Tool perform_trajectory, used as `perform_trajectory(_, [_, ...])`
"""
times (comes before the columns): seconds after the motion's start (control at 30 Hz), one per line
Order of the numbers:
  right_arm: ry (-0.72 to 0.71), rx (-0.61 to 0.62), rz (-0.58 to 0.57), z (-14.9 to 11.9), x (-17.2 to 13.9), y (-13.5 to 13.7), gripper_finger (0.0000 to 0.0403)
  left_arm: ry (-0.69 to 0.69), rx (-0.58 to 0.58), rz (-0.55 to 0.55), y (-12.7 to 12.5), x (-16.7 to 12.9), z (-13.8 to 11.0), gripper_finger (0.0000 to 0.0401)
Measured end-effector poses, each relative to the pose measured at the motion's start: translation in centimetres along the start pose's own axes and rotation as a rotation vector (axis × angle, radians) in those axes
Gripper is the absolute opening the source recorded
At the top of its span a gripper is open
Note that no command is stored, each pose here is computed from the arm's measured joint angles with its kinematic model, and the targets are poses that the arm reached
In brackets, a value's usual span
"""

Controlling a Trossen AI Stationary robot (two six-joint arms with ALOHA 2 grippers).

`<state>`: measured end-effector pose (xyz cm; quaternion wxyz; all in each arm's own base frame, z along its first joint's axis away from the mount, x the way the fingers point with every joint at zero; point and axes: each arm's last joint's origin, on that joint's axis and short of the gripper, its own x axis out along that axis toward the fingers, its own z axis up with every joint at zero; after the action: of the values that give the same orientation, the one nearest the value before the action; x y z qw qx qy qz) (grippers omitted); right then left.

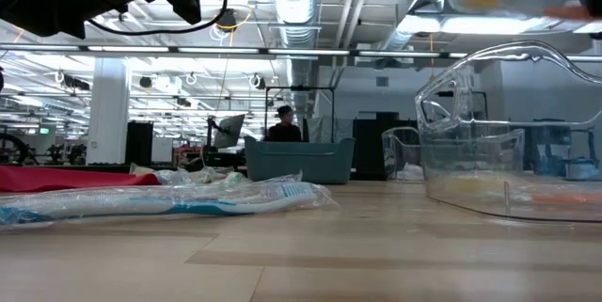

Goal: Pick & Place Toothbrushes
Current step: Put the orange toothbrush into the bottom transparent bin

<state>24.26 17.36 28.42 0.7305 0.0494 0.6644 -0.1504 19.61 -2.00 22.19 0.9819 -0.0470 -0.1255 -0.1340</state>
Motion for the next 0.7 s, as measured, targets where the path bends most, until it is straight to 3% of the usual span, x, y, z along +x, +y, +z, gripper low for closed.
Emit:
perform_trajectory(0.3, [0.142, -0.137, -0.113, 0.4, 5.1, 3.5, 0.0, -0.014, -0.022, -0.055, -1.1, 0.1, 0.1, 0.0197])
perform_trajectory(0.7, [0.152, -0.158, -0.105, 1.2, 5.8, 3.5, 0.0, -0.071, -0.078, -0.168, -4.1, 0.2, 0.5, 0.0197])
